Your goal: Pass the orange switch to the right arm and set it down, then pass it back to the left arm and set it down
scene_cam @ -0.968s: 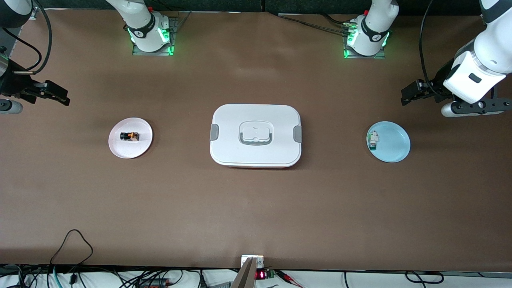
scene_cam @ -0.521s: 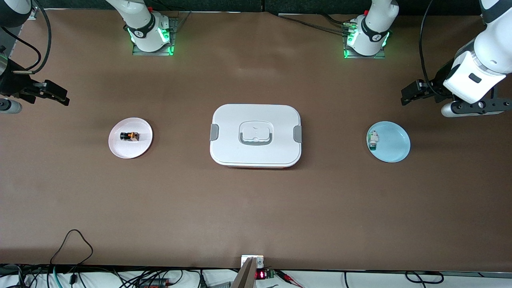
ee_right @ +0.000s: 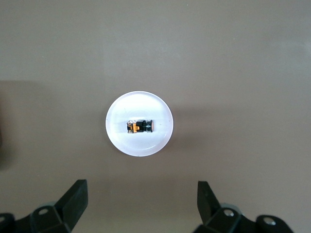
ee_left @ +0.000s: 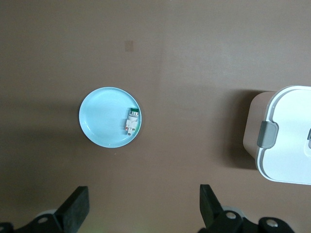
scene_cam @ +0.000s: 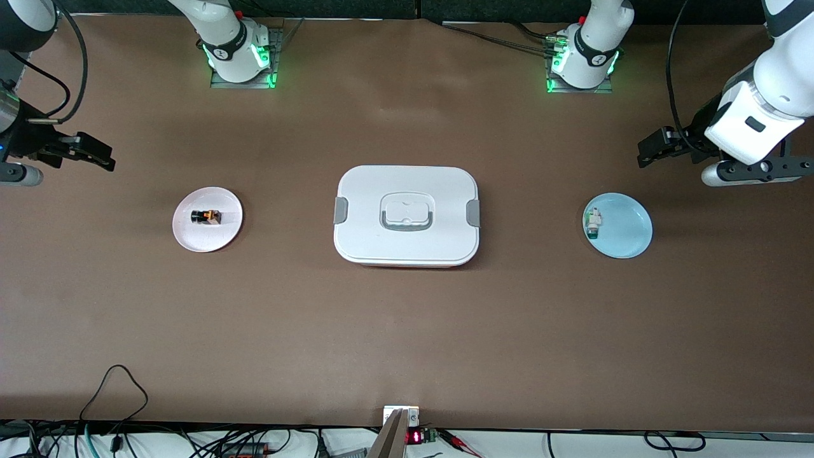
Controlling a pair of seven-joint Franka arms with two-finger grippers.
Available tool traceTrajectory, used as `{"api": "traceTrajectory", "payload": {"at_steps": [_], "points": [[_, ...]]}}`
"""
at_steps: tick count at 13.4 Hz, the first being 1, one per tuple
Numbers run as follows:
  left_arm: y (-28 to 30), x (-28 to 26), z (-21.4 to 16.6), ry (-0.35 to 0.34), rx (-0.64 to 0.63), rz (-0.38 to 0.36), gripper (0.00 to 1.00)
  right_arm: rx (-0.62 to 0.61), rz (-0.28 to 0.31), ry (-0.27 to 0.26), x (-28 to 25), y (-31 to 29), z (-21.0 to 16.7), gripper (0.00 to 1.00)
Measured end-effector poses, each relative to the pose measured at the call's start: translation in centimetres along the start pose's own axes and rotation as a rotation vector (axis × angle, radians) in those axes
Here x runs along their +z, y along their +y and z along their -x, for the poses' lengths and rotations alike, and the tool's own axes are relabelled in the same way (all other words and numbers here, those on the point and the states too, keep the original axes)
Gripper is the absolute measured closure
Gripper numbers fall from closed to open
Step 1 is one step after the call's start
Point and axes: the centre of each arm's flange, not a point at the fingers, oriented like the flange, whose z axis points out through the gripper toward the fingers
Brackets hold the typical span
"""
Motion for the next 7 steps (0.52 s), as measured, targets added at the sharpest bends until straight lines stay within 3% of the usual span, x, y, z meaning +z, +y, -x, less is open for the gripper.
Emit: {"api": "traceTrajectory", "payload": {"at_steps": [7], "points": [[0.0, 0.0, 0.0, 0.000, 0.000, 0.000, 0.00, -0.032, 0.001, -0.029, 1.6, -2.0, -0.7, 0.00]]}}
